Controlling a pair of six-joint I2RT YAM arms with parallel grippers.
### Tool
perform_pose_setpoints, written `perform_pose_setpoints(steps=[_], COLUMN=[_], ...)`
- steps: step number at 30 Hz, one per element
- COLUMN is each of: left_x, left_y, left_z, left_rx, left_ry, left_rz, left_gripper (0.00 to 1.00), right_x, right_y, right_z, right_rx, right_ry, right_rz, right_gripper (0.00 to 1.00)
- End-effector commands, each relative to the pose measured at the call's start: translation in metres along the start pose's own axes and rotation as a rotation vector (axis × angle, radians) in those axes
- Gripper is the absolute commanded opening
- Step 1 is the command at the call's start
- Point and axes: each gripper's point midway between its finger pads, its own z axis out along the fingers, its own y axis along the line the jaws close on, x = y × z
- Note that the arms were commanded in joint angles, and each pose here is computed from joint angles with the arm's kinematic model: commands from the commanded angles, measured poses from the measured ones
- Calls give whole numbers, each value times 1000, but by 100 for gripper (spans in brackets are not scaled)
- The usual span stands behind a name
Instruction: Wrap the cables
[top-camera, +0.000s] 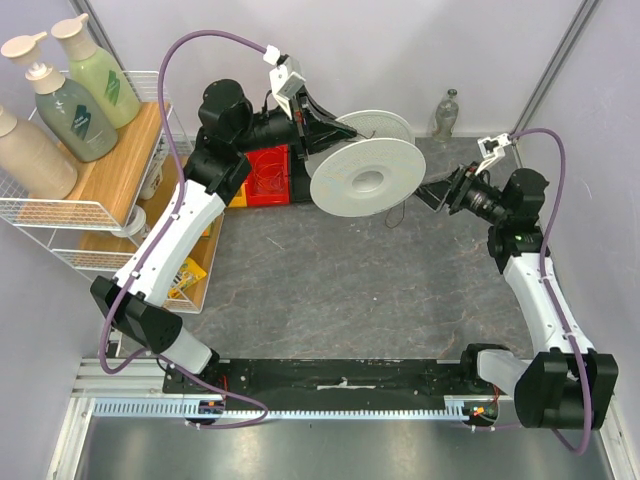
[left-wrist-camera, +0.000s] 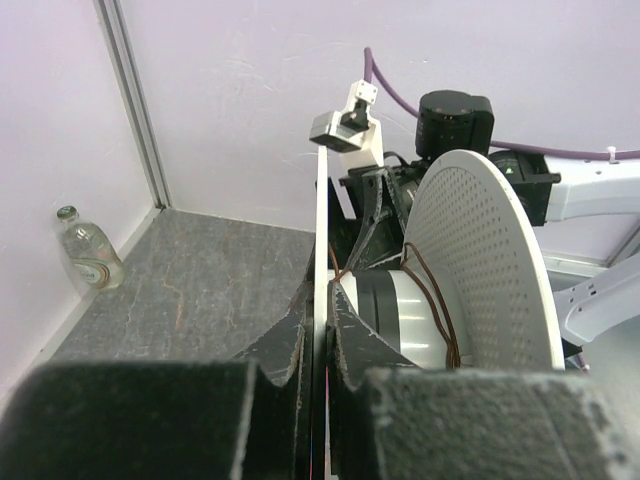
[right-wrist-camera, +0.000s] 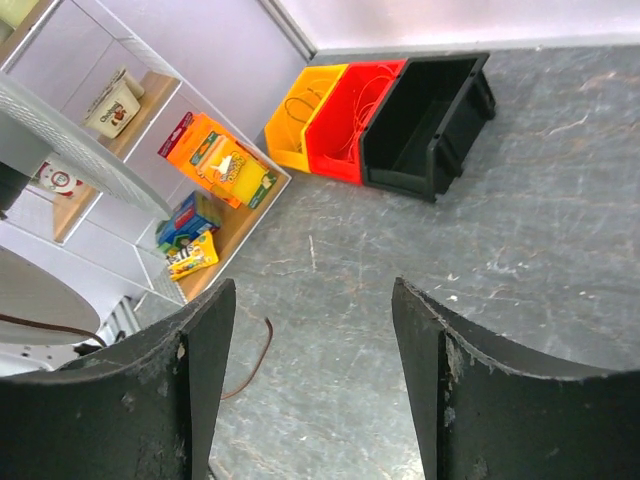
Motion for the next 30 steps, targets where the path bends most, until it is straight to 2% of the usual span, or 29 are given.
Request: perform_pose_setpoints(steps=[1,5,13,18,21,24,28,30], left_x=[-45,-43,-42,-40,-39,-40,-45,-42], left_y=[-7,-6,-4,-1,4,28,74,88], left_z=[-2,-1,-1,-1,0,-2,-13,-17], left_rx=[-2,-2,-7,-14,-35,-160,-434,-515], left_ry=[-106,-103,-101,-100,-102,-124,-191,-220], left_rz=[70,68,66,70,62,17,-93,-174], left_gripper=[2,2,2,2,2,2,2,2], right_x=[5,15,32,34,34,34,29,19], right_y=[5,4,17,20,20,20,15,10], right_z=[7,12,19,20,19,18,14,13], right_rx=[-20,-24,-73,-83,-82,-78,-31,16], right_ry=[-1,21,62,60,56,54,31,-7], right_rz=[61,62,67,72,67,54,-18,-65], right_gripper=[71,69,59,45,28,1,0,0])
